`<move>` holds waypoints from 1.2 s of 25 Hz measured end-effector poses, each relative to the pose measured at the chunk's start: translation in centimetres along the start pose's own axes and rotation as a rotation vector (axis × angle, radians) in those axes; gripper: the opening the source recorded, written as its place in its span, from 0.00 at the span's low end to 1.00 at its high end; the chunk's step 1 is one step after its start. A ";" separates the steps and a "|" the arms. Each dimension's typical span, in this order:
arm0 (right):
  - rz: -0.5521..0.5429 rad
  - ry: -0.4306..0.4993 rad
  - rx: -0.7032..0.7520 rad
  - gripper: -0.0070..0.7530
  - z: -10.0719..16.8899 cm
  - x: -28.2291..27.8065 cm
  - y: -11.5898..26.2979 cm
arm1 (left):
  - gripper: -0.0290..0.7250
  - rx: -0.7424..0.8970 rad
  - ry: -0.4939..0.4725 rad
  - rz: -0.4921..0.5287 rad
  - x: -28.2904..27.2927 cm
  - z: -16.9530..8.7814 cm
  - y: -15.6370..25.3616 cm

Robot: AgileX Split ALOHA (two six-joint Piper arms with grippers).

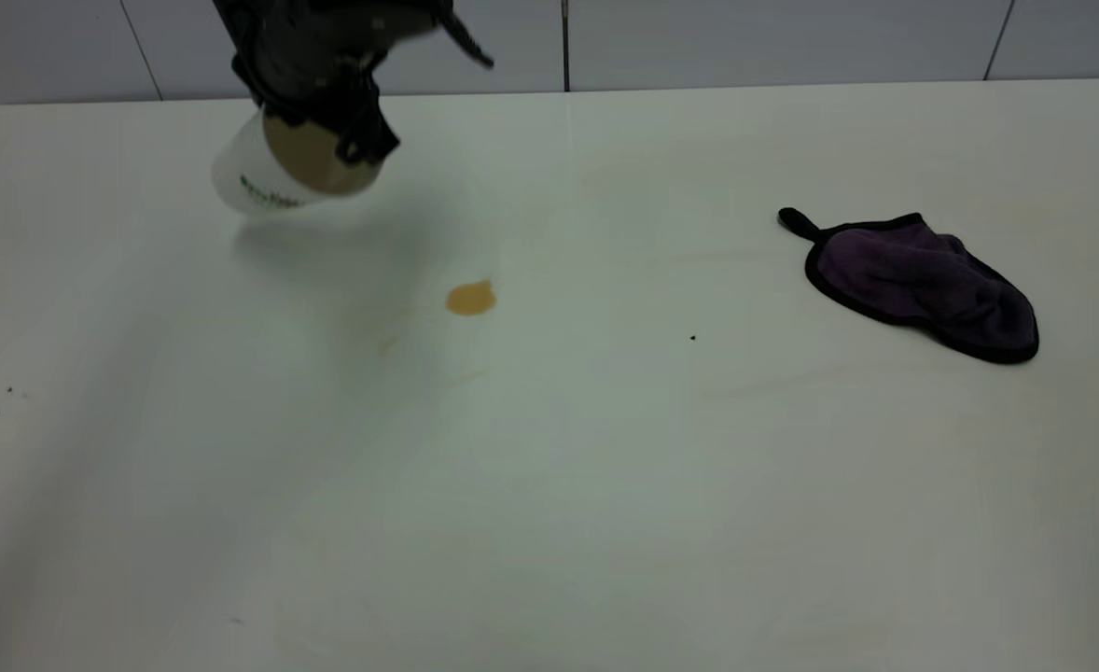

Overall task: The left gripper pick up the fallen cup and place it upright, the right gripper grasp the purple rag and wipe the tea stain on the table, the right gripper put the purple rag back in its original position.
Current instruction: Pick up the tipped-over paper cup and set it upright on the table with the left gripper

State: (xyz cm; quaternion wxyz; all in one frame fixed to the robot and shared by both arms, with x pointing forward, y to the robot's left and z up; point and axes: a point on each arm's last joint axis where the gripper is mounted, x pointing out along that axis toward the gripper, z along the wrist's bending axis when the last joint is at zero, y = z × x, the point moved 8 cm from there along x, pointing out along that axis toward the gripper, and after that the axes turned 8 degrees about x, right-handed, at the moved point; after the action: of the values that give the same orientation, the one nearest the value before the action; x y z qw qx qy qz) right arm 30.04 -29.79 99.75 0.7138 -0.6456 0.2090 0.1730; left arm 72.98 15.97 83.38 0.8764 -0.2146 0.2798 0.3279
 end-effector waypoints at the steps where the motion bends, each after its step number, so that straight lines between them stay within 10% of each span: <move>1: 0.000 0.000 0.000 0.32 0.0 0.0 0.0 | 0.02 -0.039 0.029 -0.027 -1.0 1.3 -0.5; 8: 0.000 0.000 0.000 0.32 0.0 0.0 0.0 | 0.02 -0.321 0.285 -0.069 -1.5 6.1 0.3; 19: 0.000 0.000 0.000 0.32 0.0 0.0 0.0 | 0.02 -0.354 0.702 -0.064 1.6 3.8 3.0; 30: 0.000 0.000 0.000 0.32 0.0 0.0 0.0 | 0.02 -0.356 0.794 -0.025 6.2 0.8 5.5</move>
State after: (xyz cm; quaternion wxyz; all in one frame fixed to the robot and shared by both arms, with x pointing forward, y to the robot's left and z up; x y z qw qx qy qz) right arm 30.04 -29.79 99.75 0.7138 -0.6456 0.2090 0.1730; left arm 73.29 23.02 79.00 0.6542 -0.4751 0.5317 0.2523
